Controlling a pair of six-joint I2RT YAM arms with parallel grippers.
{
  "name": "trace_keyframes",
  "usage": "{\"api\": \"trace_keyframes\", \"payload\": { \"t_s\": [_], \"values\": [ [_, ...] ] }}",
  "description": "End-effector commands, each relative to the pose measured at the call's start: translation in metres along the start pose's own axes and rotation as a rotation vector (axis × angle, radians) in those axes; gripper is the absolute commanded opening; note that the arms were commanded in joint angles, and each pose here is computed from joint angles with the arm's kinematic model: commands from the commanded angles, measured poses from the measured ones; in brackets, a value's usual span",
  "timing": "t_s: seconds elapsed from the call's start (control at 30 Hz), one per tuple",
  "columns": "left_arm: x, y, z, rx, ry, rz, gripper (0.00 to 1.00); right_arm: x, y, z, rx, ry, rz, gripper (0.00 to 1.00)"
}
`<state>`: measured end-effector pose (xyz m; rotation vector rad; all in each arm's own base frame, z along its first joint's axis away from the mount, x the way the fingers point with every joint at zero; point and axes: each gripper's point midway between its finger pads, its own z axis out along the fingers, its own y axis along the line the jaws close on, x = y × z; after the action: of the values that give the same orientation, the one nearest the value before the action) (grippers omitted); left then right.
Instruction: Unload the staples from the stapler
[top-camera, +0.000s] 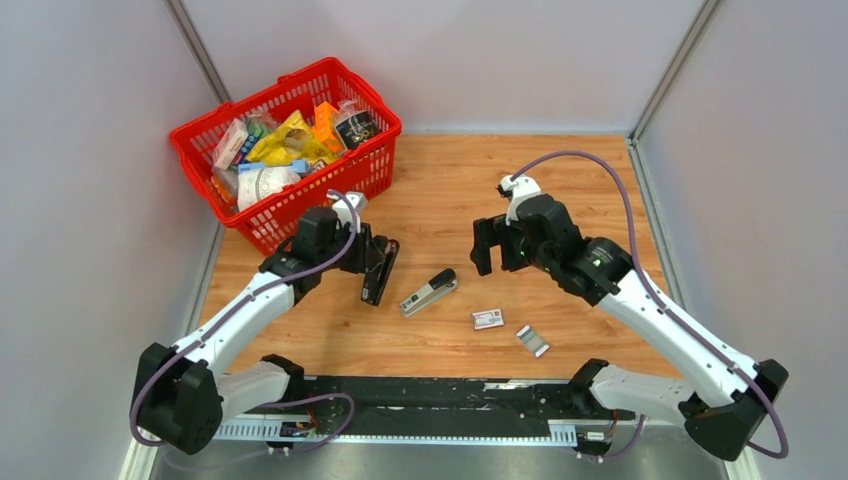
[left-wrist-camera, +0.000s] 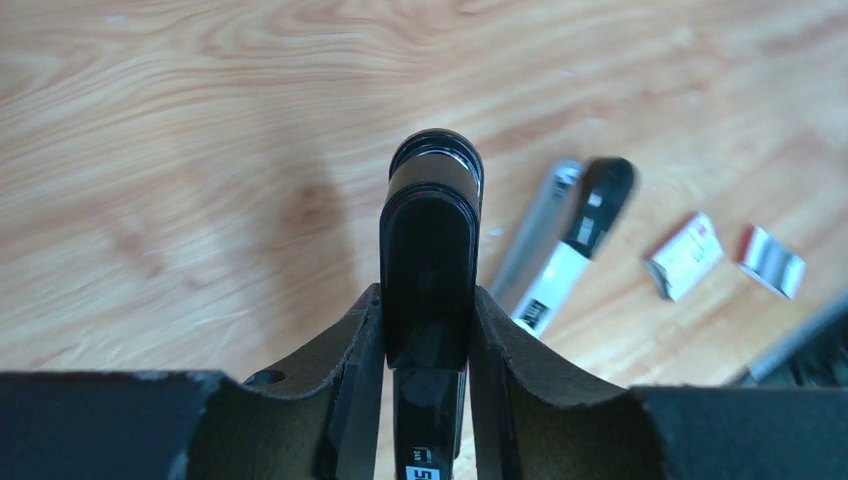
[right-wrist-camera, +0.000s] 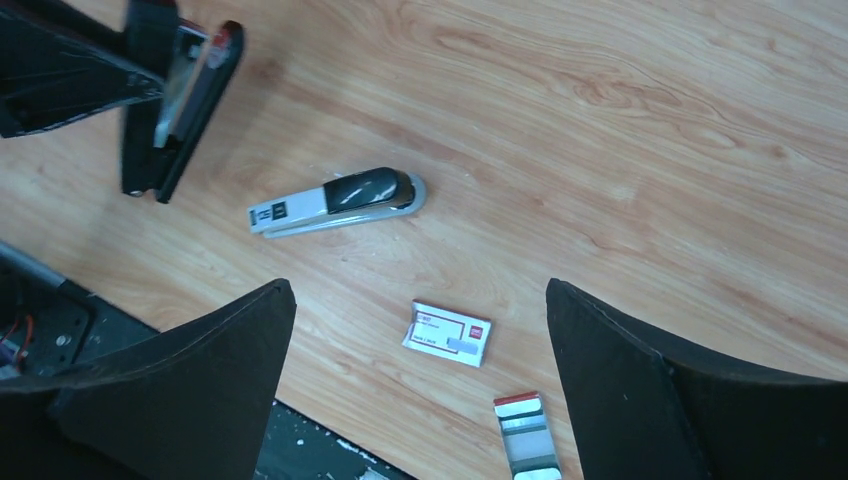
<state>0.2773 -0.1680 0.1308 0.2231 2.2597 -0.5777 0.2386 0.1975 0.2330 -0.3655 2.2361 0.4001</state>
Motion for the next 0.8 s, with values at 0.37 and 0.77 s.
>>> {"api": "trace_keyframes", "payload": {
  "t_s": [0.37, 0.77],
  "values": [
    [-0.016, -0.168, -0.072, 0.804, 0.013, 0.252, 0.00, 0.008, 0.083, -0.056, -0.515, 0.013, -0.243, 0.91],
    [0.005, -0.194, -0.127, 0.996, 0.034, 0.339, 0.00, 0.006, 0.131, -0.089, -0.805, -0.024, -0.377, 0.76]
  ]
}}
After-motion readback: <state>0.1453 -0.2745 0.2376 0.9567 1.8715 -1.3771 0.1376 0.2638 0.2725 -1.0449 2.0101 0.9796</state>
